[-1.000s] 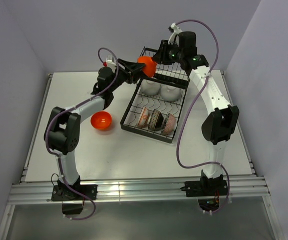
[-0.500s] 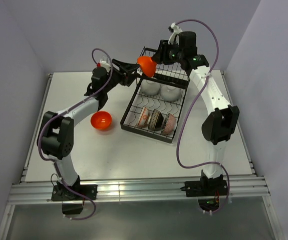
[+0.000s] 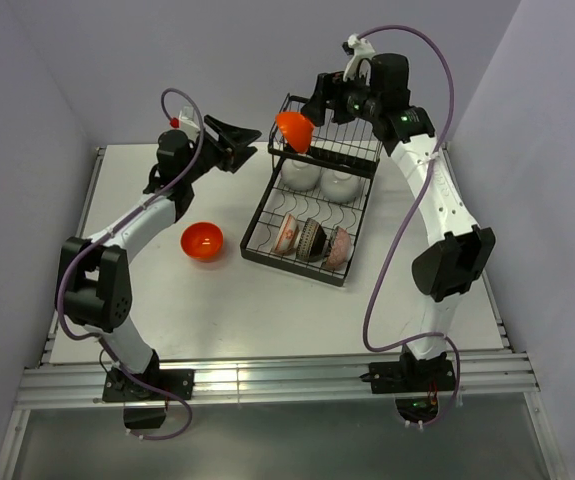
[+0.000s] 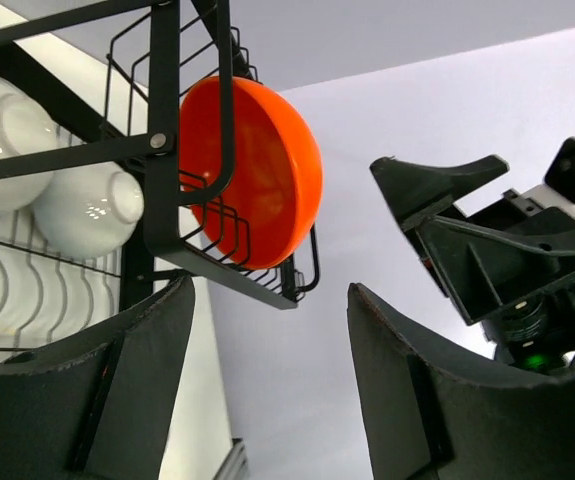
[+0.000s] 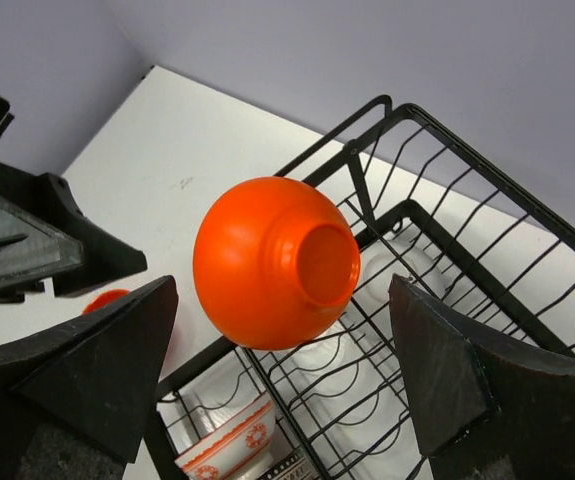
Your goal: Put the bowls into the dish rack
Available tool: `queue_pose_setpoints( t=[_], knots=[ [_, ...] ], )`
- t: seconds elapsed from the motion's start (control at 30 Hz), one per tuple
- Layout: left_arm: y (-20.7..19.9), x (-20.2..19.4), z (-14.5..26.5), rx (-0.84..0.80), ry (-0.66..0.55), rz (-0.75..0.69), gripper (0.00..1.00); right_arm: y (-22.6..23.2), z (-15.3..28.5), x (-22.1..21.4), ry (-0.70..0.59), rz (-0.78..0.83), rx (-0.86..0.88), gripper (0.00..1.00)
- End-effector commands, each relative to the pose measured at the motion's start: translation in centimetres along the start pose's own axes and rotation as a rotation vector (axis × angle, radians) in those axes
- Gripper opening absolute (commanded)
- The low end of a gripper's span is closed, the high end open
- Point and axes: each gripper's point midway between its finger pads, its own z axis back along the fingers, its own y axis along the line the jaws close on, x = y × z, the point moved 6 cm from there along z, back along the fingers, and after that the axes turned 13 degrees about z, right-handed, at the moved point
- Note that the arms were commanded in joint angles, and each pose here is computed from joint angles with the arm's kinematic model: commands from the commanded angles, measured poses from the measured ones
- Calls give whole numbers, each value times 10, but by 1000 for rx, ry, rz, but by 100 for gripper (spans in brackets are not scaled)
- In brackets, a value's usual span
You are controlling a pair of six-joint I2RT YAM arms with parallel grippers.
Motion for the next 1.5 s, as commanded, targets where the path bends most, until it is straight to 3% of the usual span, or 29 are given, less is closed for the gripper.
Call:
queue_pose_setpoints(
  t=[0.0, 0.27, 0.5, 1.47],
  knots=[
    [-20, -4, 15, -50, 40, -110, 68, 10, 12, 16, -36, 76, 57, 93],
    [-36, -13, 21, -96, 133, -215, 70, 10, 4, 2, 35, 194, 102, 100],
    [-45, -21, 31, -124, 192, -297, 83, 18, -7, -9, 113, 333, 80, 100],
    [-37, -15, 39, -112, 184, -291, 83, 26, -46, -36, 191, 391, 93, 99]
  ],
)
